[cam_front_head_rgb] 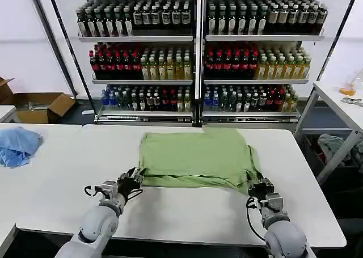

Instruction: Fold and organize the clothes.

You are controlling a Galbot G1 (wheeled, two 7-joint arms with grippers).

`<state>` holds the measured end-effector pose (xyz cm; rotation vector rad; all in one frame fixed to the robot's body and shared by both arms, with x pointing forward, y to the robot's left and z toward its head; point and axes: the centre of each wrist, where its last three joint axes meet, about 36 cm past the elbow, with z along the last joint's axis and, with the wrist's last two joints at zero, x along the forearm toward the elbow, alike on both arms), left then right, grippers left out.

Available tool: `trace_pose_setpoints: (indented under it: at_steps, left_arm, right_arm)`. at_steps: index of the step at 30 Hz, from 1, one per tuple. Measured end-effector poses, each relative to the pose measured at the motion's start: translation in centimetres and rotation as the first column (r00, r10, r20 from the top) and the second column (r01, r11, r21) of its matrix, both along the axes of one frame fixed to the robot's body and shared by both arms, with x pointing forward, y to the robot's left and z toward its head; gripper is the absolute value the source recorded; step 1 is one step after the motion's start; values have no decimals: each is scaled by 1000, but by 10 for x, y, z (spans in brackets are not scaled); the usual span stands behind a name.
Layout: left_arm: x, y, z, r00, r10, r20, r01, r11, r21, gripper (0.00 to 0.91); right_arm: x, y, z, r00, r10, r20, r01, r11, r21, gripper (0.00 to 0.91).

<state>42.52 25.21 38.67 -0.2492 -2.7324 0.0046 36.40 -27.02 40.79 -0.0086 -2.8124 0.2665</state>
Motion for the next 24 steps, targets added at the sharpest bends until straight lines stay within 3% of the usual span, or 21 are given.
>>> trace_pose_setpoints:
  at_steps: [9, 10, 11, 12, 13, 14, 15, 16, 17, 24]
  left_arm:
    - [-19, -6, -10, 999, 4, -37, -4, 1000, -9, 897]
    - [-20, -7, -10, 999, 5, -41, -5, 1000, -9, 786]
    - [-20, -7, -11, 999, 6, -44, -7, 1000, -9, 564]
    - [-20, -7, -12, 999, 9, -48, -9, 1000, -8, 564]
    - [-20, -7, -13, 999, 12, -51, -12, 1000, -7, 312]
    - [-20, -7, -14, 999, 13, -53, -14, 1000, -8, 252]
    - [-20, -7, -14, 998, 14, -55, -15, 1000, -8, 161]
    - [-20, -8, -15, 998, 14, -57, -15, 1000, -9, 111]
    - [-20, -8, -15, 998, 13, -58, -14, 1000, -11, 91]
    - [-18, -9, -17, 998, 11, -65, -13, 999, -30, 81]
  right_arm:
    - [-24, -2, -9, 997, -53, -54, 54, 998, 31, 907]
    - [-24, -1, -9, 997, -56, -58, 58, 998, 36, 907]
    - [-25, -1, -10, 996, -59, -61, 62, 997, 41, 907]
    - [-25, -1, -12, 996, -63, -66, 66, 997, 46, 907]
    - [-25, 0, -13, 995, -65, -71, 69, 996, 52, 756]
    - [-26, 1, -15, 995, -66, -76, 70, 996, 56, 645]
    - [-26, 1, -16, 995, -67, -81, 72, 996, 61, 212]
    - [-25, 1, -18, 994, -67, -85, 73, 995, 66, 212]
    - [-25, 2, -19, 994, -67, -90, 74, 995, 73, 0]
    - [-19, 5, -27, 991, -54, -121, 68, 991, 115, 0]
